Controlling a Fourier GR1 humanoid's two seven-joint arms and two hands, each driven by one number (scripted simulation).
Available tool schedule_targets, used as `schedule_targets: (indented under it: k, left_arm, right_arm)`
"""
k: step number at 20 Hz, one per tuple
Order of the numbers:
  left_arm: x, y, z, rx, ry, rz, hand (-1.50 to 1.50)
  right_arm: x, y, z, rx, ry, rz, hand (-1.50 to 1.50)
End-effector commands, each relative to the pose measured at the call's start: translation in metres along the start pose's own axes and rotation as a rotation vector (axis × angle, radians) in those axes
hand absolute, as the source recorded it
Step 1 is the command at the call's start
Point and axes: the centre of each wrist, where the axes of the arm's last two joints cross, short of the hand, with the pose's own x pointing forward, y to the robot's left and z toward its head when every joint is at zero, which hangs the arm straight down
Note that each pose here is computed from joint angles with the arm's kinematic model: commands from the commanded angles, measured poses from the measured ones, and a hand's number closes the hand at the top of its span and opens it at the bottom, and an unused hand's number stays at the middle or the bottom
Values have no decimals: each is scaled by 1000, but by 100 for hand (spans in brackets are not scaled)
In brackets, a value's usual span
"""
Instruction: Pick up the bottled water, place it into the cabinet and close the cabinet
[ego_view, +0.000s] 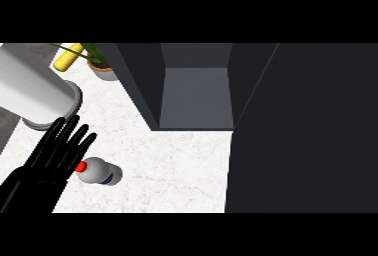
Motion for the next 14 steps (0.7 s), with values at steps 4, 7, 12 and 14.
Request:
schedule_targets:
  k: [4, 7, 12, 14]
  left_arm:
    - [30, 24, 43, -1, 103, 60, -150]
    - [11, 33, 44, -3, 104, 59, -150]
    - [18, 41, 78, 19, 104, 49, -150]
    - [25, 43, 75, 7, 115, 47, -150]
  right_arm:
    - [10, 4, 39, 4, 46, -81, -150]
    - [0, -3, 34, 17, 49, -107, -150]
    - [8, -7, 59, 0, 62, -101, -150]
    - [-3, 4, 37, 13, 43, -82, -150]
